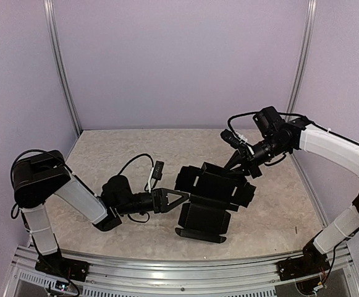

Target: Fold the paper box

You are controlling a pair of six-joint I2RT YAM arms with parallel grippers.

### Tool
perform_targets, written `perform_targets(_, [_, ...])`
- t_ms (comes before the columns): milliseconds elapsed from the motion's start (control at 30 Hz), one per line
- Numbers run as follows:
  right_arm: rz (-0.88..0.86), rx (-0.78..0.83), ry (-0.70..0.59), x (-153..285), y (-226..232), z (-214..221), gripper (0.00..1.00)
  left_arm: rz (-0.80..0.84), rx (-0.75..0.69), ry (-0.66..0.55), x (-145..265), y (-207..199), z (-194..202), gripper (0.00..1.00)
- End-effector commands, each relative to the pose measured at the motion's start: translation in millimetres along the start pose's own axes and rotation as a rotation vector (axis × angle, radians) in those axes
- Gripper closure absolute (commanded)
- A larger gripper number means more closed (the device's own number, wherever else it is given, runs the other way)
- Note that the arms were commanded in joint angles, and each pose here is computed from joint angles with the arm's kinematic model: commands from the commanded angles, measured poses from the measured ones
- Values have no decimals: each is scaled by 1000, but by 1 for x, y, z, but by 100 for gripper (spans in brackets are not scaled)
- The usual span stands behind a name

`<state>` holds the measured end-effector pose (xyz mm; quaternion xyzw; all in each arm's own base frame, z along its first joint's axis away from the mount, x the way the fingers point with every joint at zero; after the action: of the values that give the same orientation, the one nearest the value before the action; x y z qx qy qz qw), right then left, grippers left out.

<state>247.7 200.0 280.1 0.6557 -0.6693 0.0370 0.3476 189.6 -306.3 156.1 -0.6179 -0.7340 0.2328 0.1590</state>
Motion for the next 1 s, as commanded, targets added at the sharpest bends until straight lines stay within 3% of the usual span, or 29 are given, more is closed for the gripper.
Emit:
perform_targets(0, [42,12,-13,6,3,2,100,175,-136,-240,4,-33,-37,45])
perform_targets(467, [-16,9,-49,10,10,-6,100,175,-115,-182,-10,-27,-30,46])
perform_targets(700, [-89,2,-79,15,18,-12,100,177,-113,-160,-17,-21,-22,51])
perform_targets(967, [-53,-4,-62,12,10,-6,100,180,-197,-173,-2,-41,-25,44])
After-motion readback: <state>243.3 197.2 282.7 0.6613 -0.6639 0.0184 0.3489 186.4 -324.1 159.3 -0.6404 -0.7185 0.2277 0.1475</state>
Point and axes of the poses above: each gripper's point midway between its finger pads, its own x axis back along the fingers, its own y axis along the line the jaws close on, z = x × y, the point moved 10 cm from there along x, back along the fingers, and after that the axes turned 15 degrees about -x, right-handed, at the moved point
